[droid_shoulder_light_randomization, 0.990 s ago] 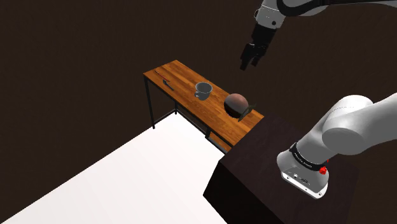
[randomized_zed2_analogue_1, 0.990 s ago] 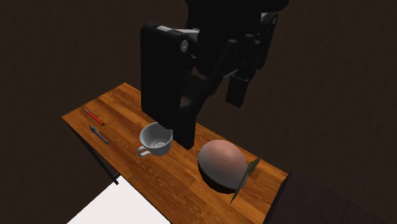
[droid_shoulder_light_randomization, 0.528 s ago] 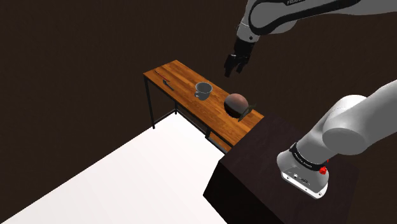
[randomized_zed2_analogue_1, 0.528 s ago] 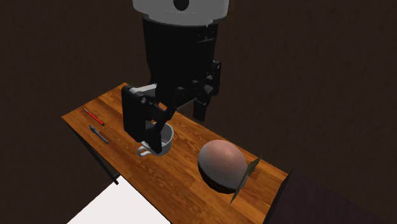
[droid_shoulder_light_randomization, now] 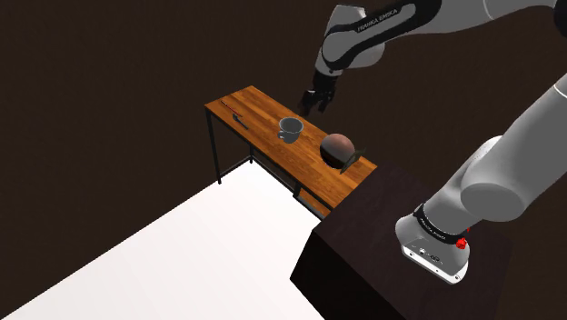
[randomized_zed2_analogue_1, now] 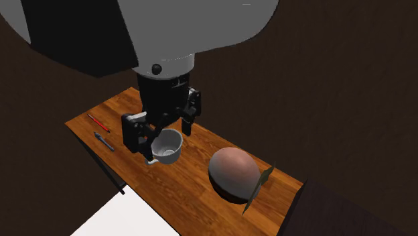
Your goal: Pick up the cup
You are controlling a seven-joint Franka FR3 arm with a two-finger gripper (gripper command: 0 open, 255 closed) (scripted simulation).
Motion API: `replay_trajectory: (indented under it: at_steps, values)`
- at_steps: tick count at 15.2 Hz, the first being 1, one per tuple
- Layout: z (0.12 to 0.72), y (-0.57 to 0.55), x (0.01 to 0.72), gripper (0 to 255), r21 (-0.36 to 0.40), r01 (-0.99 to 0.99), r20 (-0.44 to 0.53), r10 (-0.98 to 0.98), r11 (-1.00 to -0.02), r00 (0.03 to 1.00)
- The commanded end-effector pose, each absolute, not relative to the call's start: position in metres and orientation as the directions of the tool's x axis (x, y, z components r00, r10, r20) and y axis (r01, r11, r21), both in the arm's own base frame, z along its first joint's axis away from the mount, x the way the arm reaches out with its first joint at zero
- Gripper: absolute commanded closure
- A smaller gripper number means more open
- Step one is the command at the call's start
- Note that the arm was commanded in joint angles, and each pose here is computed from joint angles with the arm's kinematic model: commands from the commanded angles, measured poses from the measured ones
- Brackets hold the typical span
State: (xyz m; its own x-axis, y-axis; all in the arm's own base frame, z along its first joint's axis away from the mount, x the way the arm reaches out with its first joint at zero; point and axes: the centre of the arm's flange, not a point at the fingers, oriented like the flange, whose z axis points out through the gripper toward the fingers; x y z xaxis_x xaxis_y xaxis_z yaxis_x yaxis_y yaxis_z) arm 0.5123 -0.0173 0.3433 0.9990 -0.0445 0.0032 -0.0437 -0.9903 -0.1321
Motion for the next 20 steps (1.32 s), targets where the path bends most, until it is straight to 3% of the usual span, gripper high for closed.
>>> replay_trajectory:
  at_steps: [1, 16, 20]
  values:
    - [0.323, -0.021, 0.531, 0, -0.133, -0.047, 0.005, -0.048, -0.990, 0.999]
    - [0.175, -0.034, 0.661, 0, -0.141, -0.070, 0.012, -0.072, -0.988, 0.997]
    - [0.155, -0.035, 0.665, 0, -0.141, -0.071, 0.012, -0.073, -0.987, 0.997]
